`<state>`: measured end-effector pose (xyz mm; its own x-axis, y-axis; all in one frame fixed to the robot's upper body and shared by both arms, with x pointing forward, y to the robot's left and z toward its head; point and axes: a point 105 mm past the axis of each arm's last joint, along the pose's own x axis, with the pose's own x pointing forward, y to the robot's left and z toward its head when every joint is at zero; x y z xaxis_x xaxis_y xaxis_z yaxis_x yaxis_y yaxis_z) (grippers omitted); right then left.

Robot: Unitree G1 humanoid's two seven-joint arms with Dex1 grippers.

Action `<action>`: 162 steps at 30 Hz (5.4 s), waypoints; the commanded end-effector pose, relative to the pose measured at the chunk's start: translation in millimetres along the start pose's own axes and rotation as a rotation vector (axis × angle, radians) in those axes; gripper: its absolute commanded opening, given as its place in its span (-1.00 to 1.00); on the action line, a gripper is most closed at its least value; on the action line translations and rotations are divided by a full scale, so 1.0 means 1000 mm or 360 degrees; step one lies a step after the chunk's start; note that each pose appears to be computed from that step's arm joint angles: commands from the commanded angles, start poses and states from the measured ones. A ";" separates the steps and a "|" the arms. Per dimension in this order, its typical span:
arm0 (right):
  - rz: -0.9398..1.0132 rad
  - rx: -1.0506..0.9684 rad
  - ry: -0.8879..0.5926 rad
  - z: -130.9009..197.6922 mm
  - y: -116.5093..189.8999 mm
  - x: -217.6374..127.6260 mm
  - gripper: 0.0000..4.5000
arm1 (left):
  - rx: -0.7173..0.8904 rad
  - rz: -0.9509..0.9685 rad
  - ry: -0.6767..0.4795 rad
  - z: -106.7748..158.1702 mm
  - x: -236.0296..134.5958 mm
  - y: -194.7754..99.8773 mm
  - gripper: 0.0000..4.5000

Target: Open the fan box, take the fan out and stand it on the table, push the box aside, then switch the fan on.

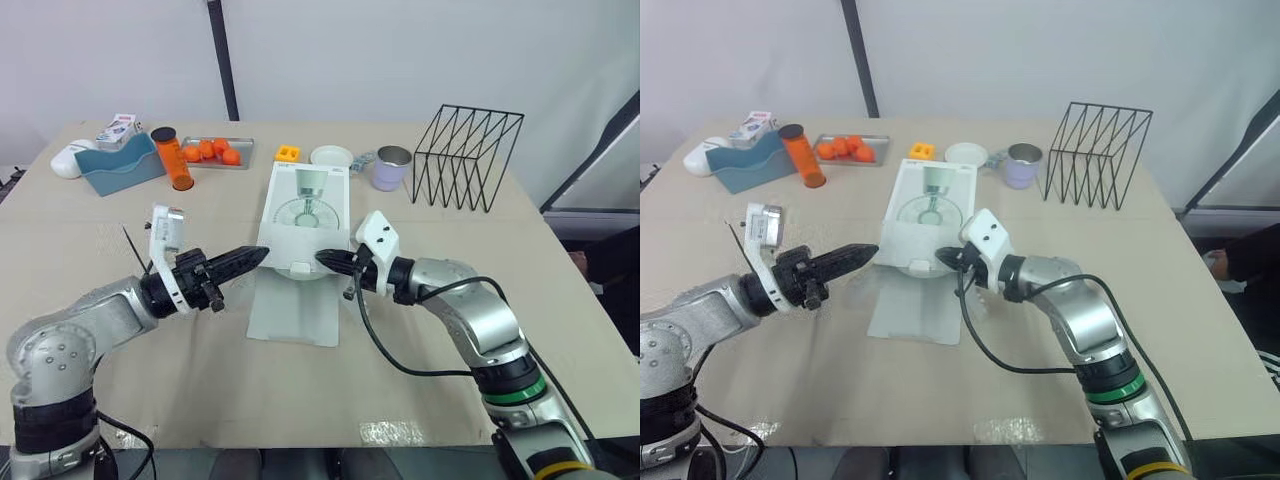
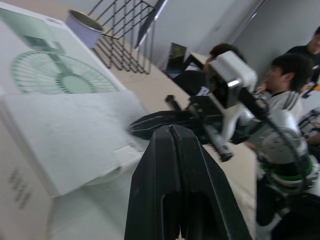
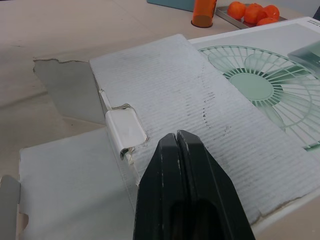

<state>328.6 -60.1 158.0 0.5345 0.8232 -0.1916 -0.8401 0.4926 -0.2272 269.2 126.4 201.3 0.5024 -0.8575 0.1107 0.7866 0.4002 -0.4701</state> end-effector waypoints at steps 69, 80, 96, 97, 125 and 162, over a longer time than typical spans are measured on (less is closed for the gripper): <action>0.0072 -0.0050 0.0105 -0.009 -0.005 -0.001 -1.00 | -0.0726 0.0500 -0.0334 -0.087 0.036 0.028 0.98; 0.0061 -0.0038 0.0077 -0.006 -0.005 -0.003 -1.00 | -0.0607 0.0685 -0.0279 -0.096 0.038 0.048 0.98; 0.0056 -0.0043 0.0086 -0.007 -0.005 -0.004 -1.00 | -0.0573 0.0645 -0.0339 -0.086 0.048 0.051 0.98; 0.0056 -0.0042 0.0085 -0.007 -0.005 -0.004 -1.00 | -0.0578 0.0617 -0.0351 -0.084 0.049 0.048 0.98; 0.0058 -0.0034 0.0093 -0.008 -0.004 -0.001 -1.00 | -0.0689 0.0556 -0.0420 -0.086 0.059 0.050 0.88; 0.0112 -0.0046 0.0032 -0.006 0.003 0.013 -1.00 | -0.0907 0.0379 -0.0179 -0.107 0.007 -0.014 -0.49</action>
<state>332.8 -50.6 159.1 0.4825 0.8548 -0.1912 -0.8655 0.4318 -0.2539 231.8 87.3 108.1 0.7276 -0.6860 0.0102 0.3232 0.3297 -0.8870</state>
